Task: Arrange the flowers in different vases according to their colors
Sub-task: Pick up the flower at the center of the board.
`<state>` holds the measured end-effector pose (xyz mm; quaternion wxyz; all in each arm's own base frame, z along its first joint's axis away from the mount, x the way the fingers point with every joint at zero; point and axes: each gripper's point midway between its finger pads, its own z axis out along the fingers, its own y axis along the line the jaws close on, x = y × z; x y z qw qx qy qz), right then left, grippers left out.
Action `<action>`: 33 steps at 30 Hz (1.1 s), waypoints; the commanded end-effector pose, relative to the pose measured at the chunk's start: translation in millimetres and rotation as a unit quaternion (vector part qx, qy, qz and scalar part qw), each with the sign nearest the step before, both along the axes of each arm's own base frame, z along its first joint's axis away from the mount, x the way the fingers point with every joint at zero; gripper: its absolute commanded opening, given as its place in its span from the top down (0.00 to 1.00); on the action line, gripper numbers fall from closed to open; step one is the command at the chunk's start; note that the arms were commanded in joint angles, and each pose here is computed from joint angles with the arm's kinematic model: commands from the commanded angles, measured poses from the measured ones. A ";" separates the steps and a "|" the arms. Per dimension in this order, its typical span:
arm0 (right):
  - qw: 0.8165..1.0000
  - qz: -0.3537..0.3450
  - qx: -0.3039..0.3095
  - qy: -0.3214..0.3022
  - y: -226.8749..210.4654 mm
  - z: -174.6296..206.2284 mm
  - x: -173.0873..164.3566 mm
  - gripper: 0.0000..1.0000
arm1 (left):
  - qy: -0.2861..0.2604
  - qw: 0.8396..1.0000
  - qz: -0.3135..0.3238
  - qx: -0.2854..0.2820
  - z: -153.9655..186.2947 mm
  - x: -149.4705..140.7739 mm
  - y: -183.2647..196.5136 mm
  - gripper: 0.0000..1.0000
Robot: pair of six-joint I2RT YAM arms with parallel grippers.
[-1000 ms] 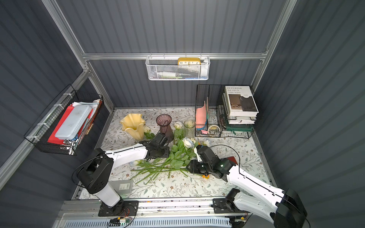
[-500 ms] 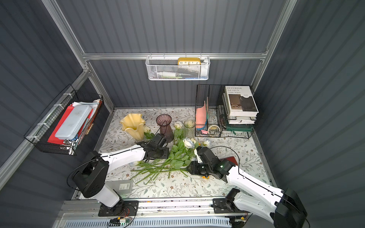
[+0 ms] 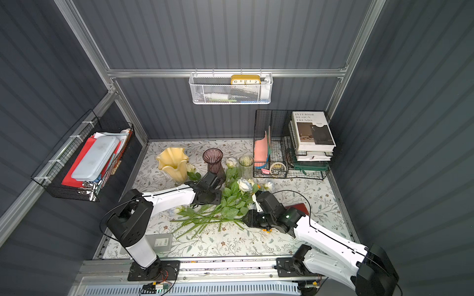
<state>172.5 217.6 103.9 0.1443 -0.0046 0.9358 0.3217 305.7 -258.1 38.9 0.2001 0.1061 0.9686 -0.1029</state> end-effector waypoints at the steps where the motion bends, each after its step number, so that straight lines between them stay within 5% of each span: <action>1: 1.000 -0.004 0.004 0.007 -0.6 -2.5 -1.0 0.55 | -0.014 1.000 -0.006 0.007 9.3 5.9 -3.4 0.74; 11: 1.000 -0.002 0.010 0.010 1.0 -1.5 -2.5 0.55 | -0.036 0.999 -0.040 -0.004 35.4 1.7 -14.6 0.88; 26: 1.000 -0.002 0.012 0.010 1.7 -0.9 -2.4 0.55 | -0.073 0.996 -0.052 -0.007 67.0 6.1 -14.4 0.88; 33: 1.000 -0.003 0.009 0.009 0.9 -2.1 -1.8 0.55 | -0.139 0.990 -0.027 -0.023 112.8 18.7 -8.6 0.88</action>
